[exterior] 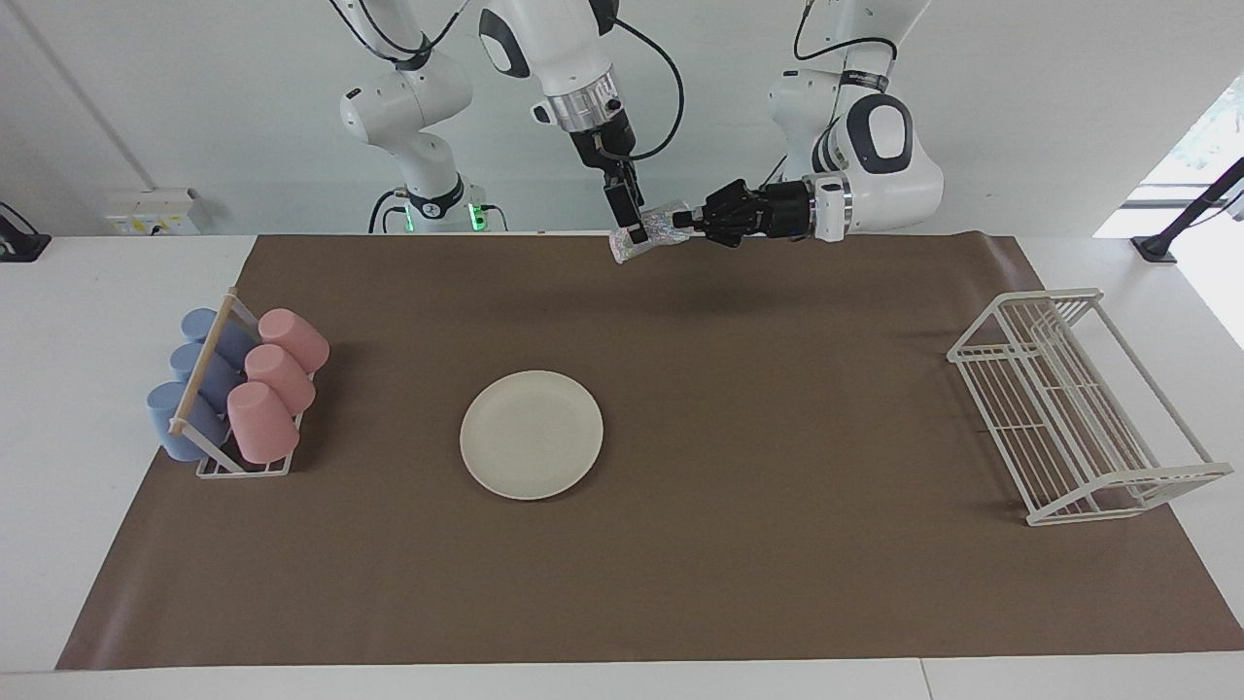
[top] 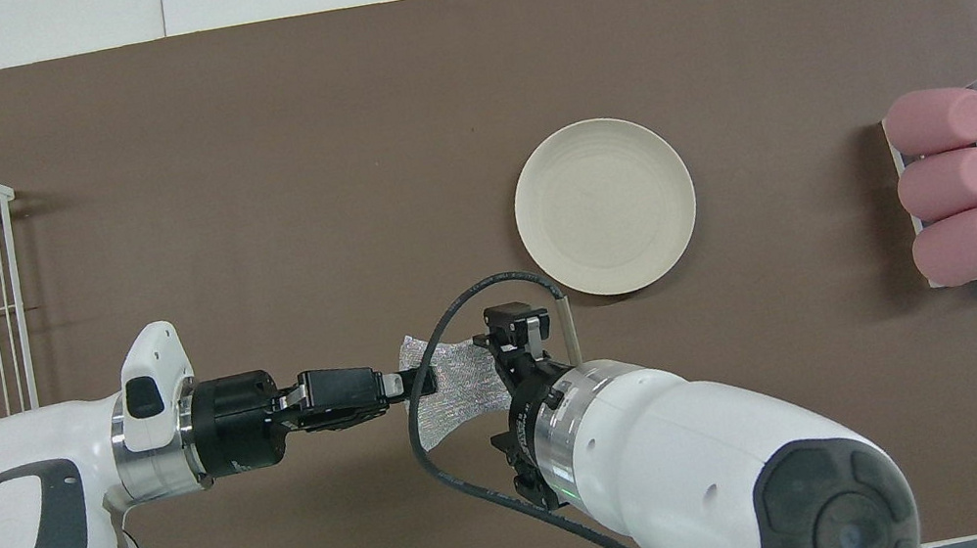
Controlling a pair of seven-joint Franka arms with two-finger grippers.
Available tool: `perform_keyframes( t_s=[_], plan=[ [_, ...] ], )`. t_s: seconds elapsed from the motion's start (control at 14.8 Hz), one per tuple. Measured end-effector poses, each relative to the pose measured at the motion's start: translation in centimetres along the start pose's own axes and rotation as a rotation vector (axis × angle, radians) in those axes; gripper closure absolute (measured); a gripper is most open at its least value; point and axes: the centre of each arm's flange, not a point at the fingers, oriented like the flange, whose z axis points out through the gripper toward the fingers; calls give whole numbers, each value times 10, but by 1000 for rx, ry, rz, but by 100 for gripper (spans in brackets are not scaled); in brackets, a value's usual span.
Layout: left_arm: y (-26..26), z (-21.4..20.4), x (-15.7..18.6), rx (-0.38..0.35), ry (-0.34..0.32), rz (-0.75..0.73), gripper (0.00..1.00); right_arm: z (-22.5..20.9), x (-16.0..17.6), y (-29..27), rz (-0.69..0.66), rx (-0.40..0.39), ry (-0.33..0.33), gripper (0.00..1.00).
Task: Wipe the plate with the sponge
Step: 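Grasp the cloth with the right gripper from the left gripper, then carry the cloth onto the plate with the right gripper while the left gripper withdraws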
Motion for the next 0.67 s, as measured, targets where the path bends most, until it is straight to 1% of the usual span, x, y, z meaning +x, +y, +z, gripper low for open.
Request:
perform_keyframes(
  t_s=[0.07, 0.13, 0.47, 0.67],
  plan=[
    [0, 0, 0, 0, 0, 0, 96, 1, -2, 2, -21, -3, 0, 32],
    [0, 0, 0, 0, 0, -1, 96, 2, -2, 3, -37, -5, 0, 42],
    [-3, 1, -1, -1, -7, -5, 96, 1, -3, 2, -53, 10, -8, 89],
    [-3, 1, -2, -1, -8, -6, 96, 1, -3, 1, -53, 9, -8, 90]
  ],
)
